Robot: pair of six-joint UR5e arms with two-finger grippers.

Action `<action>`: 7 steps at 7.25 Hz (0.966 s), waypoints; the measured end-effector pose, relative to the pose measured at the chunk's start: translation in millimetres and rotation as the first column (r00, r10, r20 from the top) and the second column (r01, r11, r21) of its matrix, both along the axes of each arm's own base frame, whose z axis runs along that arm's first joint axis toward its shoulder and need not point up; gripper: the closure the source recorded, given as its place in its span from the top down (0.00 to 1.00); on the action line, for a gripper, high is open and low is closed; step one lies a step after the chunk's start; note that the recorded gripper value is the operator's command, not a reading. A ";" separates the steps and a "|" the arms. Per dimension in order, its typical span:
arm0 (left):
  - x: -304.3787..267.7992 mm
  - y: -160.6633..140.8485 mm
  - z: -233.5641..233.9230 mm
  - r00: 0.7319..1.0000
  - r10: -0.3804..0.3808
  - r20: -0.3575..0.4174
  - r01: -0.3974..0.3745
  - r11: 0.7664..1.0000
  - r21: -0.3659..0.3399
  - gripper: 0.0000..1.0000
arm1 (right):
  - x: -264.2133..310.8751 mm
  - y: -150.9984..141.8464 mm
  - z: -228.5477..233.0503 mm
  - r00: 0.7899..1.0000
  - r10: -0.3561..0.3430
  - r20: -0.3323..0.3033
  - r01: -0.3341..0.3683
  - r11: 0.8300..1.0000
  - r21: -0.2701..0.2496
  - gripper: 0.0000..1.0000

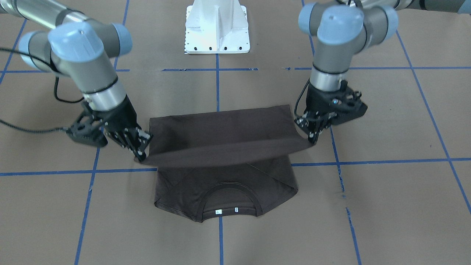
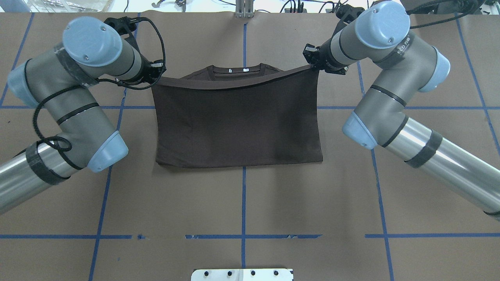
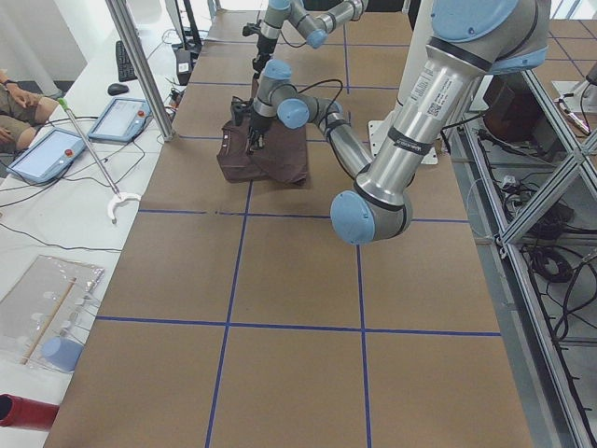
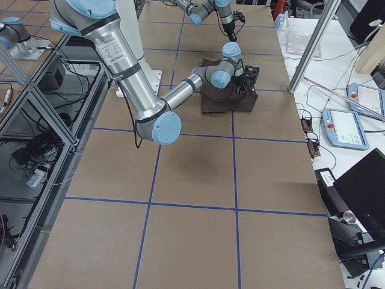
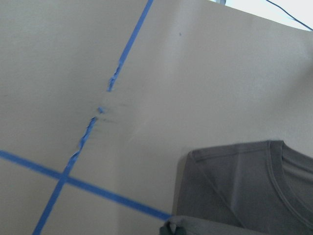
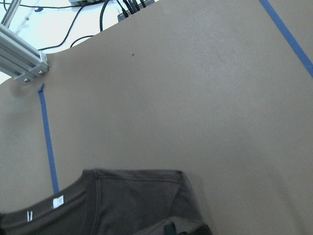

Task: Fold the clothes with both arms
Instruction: 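Lift the hem with both grippers and fold it toward the collar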

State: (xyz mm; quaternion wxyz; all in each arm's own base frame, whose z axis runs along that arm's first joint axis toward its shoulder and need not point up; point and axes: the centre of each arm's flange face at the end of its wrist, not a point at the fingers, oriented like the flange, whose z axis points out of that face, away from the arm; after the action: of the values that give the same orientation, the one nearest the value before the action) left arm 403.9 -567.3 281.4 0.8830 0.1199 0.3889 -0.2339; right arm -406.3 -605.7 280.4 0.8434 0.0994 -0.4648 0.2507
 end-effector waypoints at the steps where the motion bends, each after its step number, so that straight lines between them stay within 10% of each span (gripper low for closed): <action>1: 11.4 -13.8 17.0 1.000 -0.004 0.002 0.004 1.000 0.000 0.00 | -9.4 -21.3 6.2 1.000 0.009 -0.001 -0.009 1.000 0.000 0.00; 7: 27.1 -39.4 43.4 0.999 -0.038 0.016 0.037 0.999 0.025 0.00 | -23.1 -51.0 14.4 0.999 0.022 -0.023 -0.022 1.000 -0.021 0.00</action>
State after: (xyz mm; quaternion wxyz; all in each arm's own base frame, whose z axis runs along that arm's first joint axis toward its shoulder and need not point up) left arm 431.0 -606.7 324.8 0.8802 0.1397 0.3820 -0.2446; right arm -429.4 -656.7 294.8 0.8469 0.0982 -0.4512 0.2637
